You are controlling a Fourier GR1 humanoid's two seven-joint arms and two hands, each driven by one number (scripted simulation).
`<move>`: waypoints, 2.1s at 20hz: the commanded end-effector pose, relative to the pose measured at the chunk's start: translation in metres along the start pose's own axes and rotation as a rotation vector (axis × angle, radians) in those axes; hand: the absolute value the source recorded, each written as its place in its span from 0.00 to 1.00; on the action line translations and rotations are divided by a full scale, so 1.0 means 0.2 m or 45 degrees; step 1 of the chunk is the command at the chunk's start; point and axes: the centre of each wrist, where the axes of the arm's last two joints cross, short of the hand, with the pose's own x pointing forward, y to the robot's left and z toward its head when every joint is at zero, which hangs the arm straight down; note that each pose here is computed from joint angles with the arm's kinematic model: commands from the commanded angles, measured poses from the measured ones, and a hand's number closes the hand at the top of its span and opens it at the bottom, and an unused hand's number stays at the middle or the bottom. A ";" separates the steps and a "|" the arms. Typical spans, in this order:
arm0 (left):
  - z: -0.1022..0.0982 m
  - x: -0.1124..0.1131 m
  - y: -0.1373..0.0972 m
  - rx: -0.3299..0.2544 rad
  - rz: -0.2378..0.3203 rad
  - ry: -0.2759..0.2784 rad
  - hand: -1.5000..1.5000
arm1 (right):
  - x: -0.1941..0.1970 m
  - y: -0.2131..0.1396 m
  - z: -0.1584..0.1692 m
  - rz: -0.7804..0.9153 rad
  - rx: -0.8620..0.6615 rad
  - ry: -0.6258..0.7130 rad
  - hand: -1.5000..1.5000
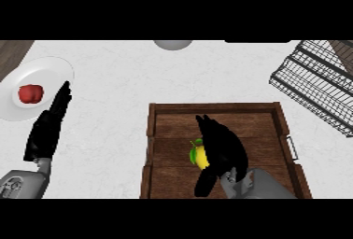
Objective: Pick the lemon from the tray and place it in the tiered basket
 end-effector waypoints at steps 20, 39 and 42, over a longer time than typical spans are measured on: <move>0.01 0.04 0.03 -0.023 0.005 -0.010 0.50 | 0.01 0.16 -0.22 0.268 0.176 0.020 1.00; -0.04 0.08 0.00 -0.026 -0.014 -0.049 0.50 | 0.06 -0.54 -0.31 -0.626 -0.845 0.475 1.00; -0.04 0.09 -0.04 -0.036 -0.001 -0.050 0.50 | 0.09 -0.77 -0.30 -0.590 -1.138 0.517 1.00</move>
